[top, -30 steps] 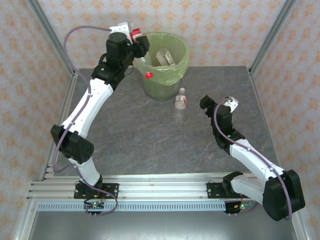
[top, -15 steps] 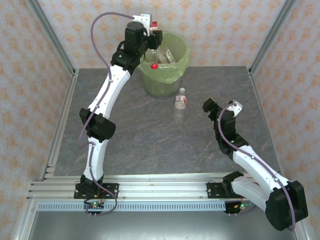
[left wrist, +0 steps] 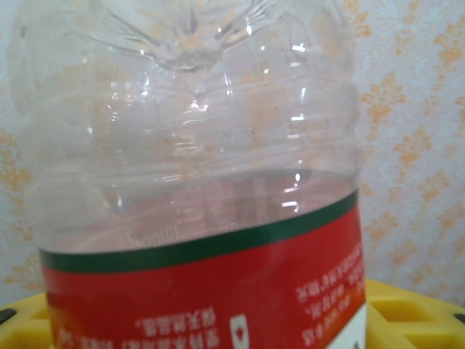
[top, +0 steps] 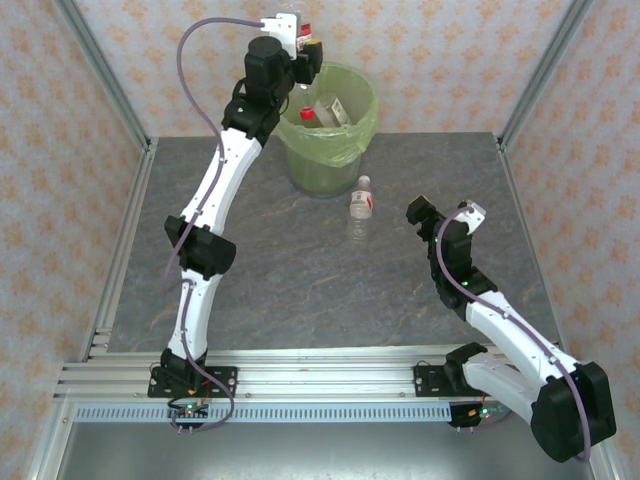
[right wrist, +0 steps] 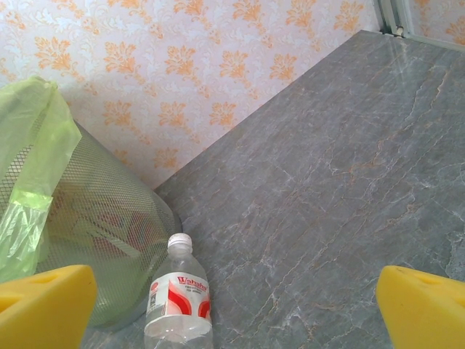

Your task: Put the plastic bottles in the bin

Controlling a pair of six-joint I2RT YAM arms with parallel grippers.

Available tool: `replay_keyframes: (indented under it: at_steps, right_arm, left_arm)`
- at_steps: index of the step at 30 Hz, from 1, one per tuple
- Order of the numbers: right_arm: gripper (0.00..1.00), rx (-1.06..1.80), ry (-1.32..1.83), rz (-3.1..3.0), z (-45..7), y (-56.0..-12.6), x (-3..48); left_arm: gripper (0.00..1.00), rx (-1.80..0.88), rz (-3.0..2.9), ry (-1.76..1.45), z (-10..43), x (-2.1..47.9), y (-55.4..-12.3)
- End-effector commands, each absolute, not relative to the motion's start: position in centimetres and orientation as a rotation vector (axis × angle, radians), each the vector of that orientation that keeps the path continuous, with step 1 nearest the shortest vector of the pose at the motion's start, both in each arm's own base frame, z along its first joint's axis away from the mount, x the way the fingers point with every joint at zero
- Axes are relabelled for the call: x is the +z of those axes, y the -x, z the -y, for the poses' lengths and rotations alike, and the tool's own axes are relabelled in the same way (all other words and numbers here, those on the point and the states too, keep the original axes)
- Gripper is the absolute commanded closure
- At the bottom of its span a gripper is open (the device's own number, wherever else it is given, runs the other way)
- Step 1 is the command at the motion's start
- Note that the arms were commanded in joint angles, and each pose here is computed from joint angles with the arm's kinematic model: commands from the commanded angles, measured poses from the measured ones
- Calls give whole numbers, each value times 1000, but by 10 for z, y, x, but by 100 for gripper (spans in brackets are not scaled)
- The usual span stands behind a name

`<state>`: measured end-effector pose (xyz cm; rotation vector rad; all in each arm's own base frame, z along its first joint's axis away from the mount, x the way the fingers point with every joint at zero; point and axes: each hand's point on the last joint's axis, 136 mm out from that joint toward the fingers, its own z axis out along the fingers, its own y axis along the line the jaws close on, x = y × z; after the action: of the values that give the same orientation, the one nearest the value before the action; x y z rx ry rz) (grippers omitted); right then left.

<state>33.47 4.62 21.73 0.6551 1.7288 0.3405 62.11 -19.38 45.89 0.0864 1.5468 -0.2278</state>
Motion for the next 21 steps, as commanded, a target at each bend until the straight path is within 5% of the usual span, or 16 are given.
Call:
replay_keyframes:
  at_steps: [1, 8, 14, 21]
  right_arm:
    - [1, 312, -676, -1725, -39, -331, 216]
    - [1, 316, -683, -1730, -39, -330, 212]
    - [1, 304, -656, -1761, -43, -334, 209]
    - [1, 311, -629, -1826, -54, -343, 198]
  left_arm:
    - [39, -108, -1471, -104, 185, 457, -640]
    - [37, -102, -1471, -248, 201, 414, -658]
    - [5, -76, -1519, -212, 194, 401, -662]
    - [0, -130, -1551, -171, 188, 431, -642]
